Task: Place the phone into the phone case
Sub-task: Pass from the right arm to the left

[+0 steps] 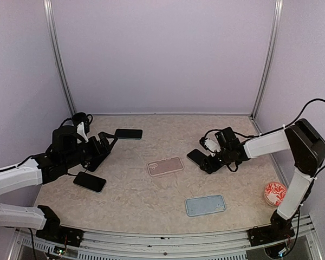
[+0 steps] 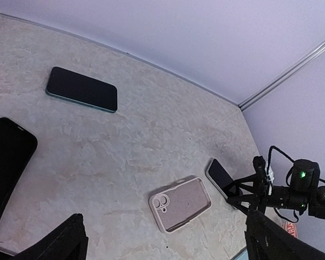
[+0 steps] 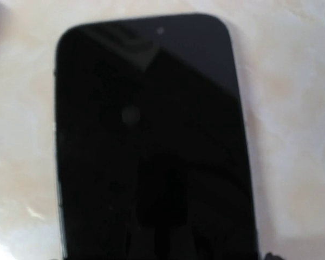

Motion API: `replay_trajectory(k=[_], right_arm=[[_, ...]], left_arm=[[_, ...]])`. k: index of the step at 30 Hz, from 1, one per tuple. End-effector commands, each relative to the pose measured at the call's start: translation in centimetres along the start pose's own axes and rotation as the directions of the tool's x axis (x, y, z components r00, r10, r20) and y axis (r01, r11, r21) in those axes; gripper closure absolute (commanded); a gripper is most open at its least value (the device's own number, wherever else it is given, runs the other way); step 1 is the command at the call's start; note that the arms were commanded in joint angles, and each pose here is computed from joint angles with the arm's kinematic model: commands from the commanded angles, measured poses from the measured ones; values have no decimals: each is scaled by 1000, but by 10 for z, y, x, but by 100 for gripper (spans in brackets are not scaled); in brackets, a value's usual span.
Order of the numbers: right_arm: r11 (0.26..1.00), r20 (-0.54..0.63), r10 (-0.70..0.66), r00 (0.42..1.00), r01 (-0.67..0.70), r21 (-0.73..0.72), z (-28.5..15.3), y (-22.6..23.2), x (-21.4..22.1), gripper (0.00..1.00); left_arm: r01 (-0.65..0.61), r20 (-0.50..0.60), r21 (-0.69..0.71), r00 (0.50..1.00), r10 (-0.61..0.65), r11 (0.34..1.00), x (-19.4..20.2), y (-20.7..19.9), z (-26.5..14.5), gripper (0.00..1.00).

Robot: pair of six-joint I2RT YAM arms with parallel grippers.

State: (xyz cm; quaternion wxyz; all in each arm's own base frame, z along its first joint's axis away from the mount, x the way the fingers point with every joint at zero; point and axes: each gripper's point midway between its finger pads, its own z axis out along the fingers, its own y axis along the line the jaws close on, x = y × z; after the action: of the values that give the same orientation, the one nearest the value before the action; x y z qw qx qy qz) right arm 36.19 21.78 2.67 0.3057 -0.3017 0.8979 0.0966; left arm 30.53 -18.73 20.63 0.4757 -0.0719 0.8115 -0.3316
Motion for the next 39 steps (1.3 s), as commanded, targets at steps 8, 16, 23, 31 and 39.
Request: replay_trajectory(k=[8,16,23,31,39], right_arm=[[999,242,-34,970,32,12,-40,9,-63,44],[995,346,-82,935,96,-24,-61,35,-84,45],[984,412,-128,902,166,-58,-74,71,-95,45],[968,472,-175,864,238,-76,-85,110,-102,45],[951,512,-217,831,297,-79,-93,135,-104,45]], left_arm=[[-17,-77,72,997,22,997,17,-22,23,1],[1,-151,199,988,30,980,38,-46,46,1],[23,-226,323,973,53,946,55,-72,69,1],[66,-314,458,945,92,887,77,-99,88,2],[108,-382,499,918,106,860,93,-110,101,4]])
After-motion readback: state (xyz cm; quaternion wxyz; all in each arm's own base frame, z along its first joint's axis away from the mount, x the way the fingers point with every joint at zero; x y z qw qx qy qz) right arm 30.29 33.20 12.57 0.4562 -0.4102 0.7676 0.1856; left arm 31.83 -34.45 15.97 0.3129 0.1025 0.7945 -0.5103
